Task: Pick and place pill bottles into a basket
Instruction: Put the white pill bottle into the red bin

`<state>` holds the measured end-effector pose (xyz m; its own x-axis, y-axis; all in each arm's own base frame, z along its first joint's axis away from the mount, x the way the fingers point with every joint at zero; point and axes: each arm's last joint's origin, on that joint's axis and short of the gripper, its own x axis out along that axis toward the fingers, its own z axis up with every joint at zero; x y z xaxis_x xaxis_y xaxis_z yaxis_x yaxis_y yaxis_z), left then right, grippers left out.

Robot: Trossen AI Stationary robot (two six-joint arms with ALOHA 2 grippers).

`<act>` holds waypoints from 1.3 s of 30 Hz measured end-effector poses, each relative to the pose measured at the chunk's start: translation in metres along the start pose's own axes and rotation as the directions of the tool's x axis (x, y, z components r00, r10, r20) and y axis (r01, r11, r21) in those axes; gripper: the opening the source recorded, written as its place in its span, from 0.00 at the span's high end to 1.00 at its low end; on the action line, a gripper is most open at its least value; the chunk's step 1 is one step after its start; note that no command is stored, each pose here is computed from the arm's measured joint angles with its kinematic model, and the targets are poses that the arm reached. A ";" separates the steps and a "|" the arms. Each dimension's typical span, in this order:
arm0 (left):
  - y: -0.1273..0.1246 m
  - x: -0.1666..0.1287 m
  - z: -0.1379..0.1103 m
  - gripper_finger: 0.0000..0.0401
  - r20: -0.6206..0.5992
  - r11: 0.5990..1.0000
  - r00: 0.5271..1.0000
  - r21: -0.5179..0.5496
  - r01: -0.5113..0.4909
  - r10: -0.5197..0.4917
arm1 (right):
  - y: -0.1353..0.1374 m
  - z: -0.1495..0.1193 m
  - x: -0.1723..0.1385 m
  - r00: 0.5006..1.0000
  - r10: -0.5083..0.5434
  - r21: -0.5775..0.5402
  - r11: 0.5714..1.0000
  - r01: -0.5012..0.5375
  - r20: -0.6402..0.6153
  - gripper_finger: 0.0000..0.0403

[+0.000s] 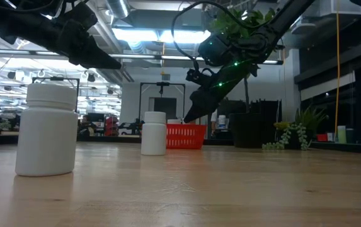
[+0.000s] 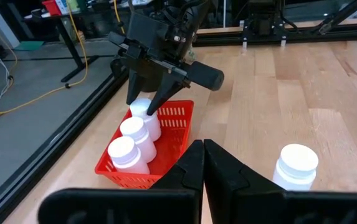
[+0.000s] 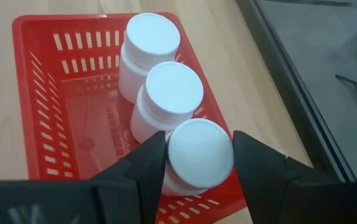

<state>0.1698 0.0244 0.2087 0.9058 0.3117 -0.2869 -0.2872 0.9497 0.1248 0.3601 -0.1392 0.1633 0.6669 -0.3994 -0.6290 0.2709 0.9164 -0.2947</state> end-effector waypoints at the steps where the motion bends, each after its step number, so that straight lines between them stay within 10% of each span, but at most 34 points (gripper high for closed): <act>1: 0.000 0.000 0.000 1.00 0.000 1.000 1.000 0.000 0.001 -0.001 | 0.000 0.000 0.000 1.000 0.000 0.000 1.000 0.000 0.000 0.56; 39: -0.002 0.000 0.000 0.99 0.003 0.999 0.999 0.000 0.053 -0.053 | -0.008 0.004 0.000 0.995 -0.098 0.020 0.995 0.098 0.035 0.41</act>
<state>0.1702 0.0228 0.2086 0.9210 0.2604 -0.2899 -0.2384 0.9650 0.1093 0.3607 -0.1466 0.1688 0.6609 -0.4866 -0.5713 0.3487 0.8733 -0.3403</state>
